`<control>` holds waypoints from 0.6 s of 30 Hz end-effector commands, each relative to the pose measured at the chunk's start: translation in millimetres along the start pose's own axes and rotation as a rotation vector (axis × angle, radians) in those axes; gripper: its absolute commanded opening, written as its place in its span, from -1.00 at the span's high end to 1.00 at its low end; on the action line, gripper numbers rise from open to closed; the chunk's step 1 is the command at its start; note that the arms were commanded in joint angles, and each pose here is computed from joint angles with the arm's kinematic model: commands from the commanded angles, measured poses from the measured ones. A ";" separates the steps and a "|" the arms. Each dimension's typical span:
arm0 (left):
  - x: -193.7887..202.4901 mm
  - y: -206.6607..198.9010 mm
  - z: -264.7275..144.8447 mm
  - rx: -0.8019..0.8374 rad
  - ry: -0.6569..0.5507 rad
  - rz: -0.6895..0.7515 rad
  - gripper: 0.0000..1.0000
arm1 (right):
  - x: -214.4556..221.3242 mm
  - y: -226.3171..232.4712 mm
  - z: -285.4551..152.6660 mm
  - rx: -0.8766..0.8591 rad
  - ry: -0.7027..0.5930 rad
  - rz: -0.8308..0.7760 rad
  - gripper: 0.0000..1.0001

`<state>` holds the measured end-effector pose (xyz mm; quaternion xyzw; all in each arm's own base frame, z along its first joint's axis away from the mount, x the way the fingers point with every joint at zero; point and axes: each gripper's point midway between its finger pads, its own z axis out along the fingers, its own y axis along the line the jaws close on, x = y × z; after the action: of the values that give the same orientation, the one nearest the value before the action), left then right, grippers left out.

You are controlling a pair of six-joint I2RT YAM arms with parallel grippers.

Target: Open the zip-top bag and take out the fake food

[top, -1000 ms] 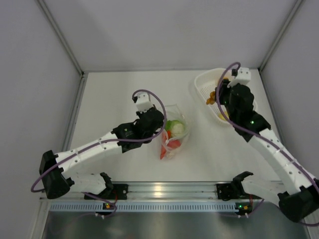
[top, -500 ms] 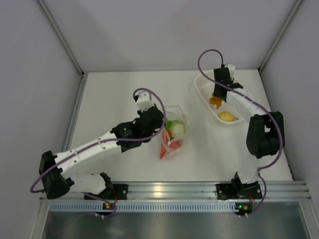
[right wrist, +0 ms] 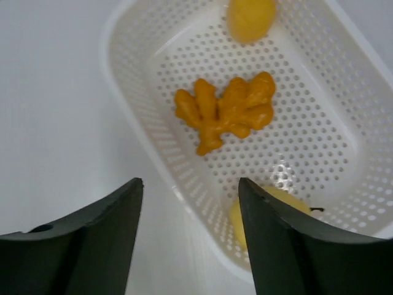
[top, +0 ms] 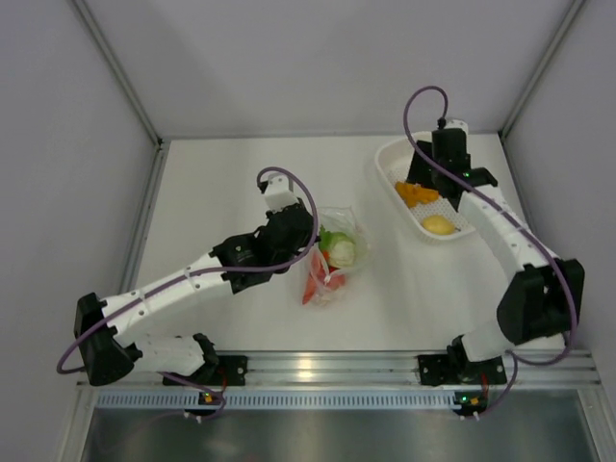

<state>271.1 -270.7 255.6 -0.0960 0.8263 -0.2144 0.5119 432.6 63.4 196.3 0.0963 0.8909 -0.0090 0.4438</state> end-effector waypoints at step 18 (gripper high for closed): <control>-15.4 -15.2 0.7 0.018 -0.029 -0.065 1.00 | 83.7 203.3 -203.7 -0.843 -0.020 0.091 0.31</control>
<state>272.3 -276.6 257.2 -0.1044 0.8268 -0.2233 0.5056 252.3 276.7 245.7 -0.0731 0.8347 0.3475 0.4209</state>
